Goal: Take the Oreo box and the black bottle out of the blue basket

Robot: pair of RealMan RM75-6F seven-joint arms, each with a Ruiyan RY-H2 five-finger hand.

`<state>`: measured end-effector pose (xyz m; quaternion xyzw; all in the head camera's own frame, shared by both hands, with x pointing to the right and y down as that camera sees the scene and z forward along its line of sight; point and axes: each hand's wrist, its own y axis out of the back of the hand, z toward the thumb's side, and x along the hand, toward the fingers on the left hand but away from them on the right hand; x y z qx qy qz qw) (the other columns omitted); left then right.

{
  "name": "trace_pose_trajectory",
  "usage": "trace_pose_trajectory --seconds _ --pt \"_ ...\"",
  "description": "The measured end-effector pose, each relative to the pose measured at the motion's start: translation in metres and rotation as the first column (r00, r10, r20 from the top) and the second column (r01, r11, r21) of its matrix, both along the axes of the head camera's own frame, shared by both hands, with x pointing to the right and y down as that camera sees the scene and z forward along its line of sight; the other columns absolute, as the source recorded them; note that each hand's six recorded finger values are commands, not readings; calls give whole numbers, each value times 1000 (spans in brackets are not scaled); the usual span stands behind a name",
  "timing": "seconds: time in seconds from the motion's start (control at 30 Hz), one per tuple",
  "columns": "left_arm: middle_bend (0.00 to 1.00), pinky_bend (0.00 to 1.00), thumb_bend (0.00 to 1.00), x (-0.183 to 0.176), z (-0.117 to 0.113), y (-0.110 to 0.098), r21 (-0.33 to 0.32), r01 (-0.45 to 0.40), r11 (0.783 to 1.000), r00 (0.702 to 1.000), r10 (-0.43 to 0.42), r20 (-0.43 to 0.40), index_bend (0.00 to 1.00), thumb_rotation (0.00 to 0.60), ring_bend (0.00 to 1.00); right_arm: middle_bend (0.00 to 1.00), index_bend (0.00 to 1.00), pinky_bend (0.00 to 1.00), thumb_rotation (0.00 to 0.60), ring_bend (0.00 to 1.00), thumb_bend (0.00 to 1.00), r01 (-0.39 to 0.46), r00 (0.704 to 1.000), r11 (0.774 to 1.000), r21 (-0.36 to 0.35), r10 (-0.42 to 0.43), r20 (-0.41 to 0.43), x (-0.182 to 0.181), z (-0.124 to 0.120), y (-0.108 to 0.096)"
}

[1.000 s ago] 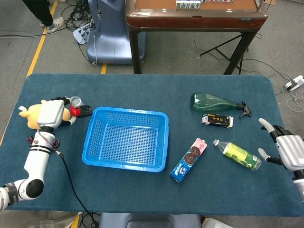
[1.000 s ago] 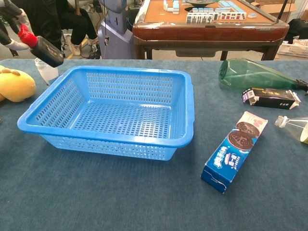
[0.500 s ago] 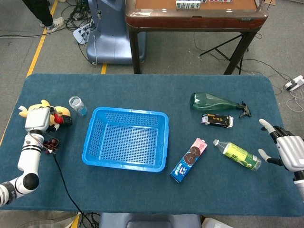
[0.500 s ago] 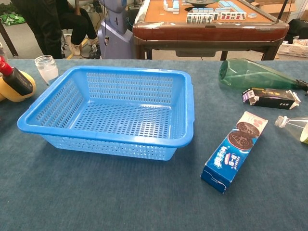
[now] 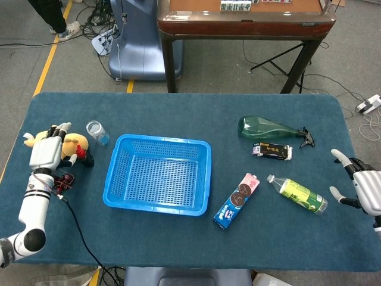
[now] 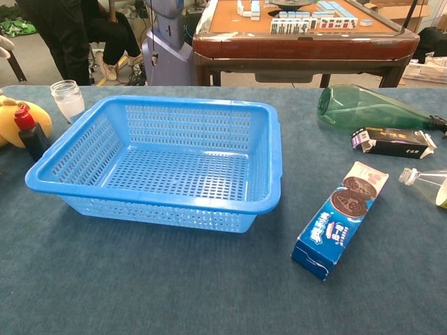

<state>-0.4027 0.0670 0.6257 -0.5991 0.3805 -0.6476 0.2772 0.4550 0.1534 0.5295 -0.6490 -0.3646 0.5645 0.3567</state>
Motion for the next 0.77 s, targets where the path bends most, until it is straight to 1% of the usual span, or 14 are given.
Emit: trace_pose_trajectory --seconds 0.23,0.47,0.63,0.77 --pt "83 278 358 -11 -27 31 70 9 998 999 -6 -32 185 600 86 270 138 356 600 218 276 3 998 1000 10 -2 -57 6 0 7" --pt "83 278 358 -24 -48 73 131 -6 991 999 11 -38 207 600 88 271 158 356 600 218 275 -13 999 1000 13 13 -33 5 7 19" --pt "83 277 358 -30 -58 103 155 -14 988 999 20 -38 221 600 88 272 163 356 600 218 275 8 1000 1000 25 -8 -22 -3 7 23" --pt "83 271 358 -29 -59 129 141 -26 990 999 31 -30 223 600 88 272 163 356 600 218 276 18 1000 1000 26 -18 -11 -10 8 25"
